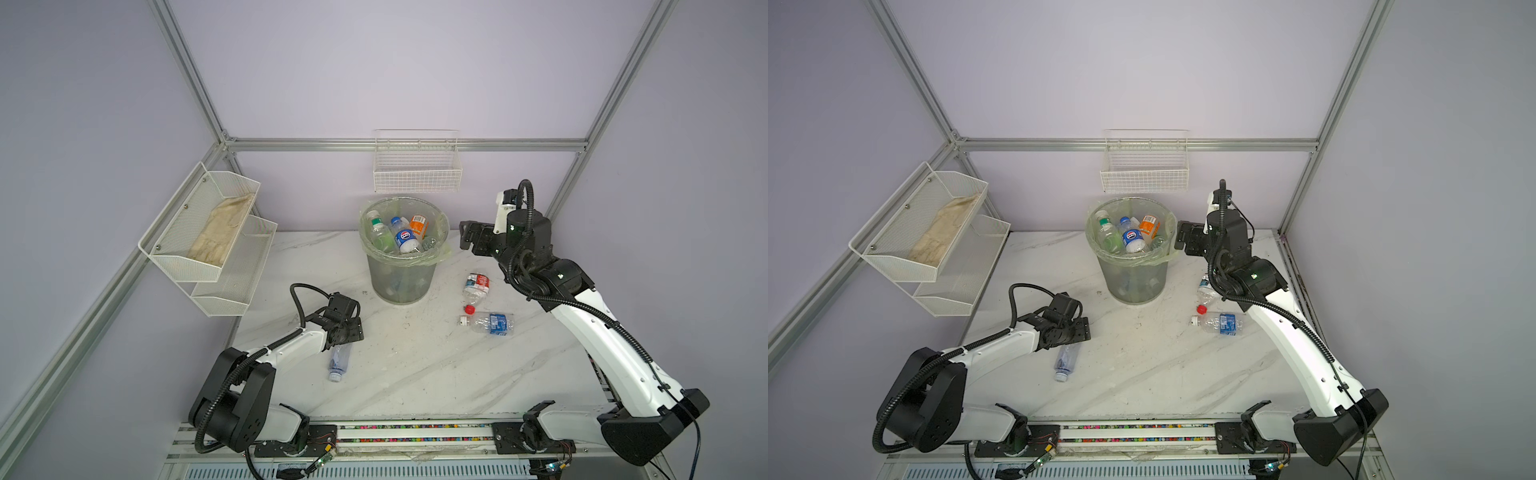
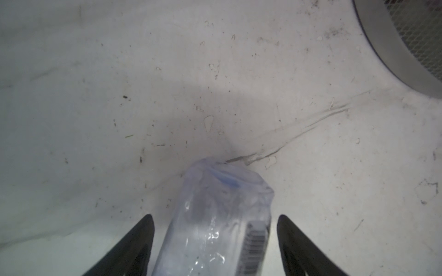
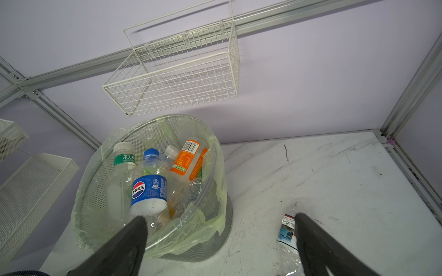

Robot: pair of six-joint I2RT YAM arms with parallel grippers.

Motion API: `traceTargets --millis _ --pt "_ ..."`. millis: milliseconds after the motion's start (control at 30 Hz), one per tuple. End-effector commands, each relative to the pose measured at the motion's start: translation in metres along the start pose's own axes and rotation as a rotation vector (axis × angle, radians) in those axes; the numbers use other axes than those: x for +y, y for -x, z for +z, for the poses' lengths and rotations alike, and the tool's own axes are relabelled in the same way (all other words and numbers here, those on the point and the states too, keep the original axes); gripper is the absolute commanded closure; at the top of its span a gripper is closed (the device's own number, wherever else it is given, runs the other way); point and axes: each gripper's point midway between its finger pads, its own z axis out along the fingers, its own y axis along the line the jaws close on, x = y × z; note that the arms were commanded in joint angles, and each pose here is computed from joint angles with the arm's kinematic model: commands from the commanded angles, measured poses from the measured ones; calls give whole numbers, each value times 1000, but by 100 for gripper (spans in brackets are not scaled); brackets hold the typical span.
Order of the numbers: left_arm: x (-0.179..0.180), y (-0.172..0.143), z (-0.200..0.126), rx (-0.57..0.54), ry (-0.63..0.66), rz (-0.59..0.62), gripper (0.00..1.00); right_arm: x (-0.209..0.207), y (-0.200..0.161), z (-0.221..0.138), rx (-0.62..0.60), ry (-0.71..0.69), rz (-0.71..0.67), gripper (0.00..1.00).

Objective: Throw the plastic bottles in the bin
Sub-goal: Pick up the plastic bottle from the middle-left of the table.

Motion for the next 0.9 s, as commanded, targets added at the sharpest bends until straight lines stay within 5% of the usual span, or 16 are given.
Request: traceTargets --millis 0,133,233,867 --pt "9 -12 12 25 21 -1 44 -2 4 -7 -14 7 16 3" --pt "9 -12 13 38 31 12 63 -4 4 -10 -16 4 17 3" --pt "7 -4 4 20 32 17 68 -5 4 -11 -19 2 18 3" --pt "-40 121 -213 -588 -319 75 88 -10 -5 -15 -5 1 32 3"
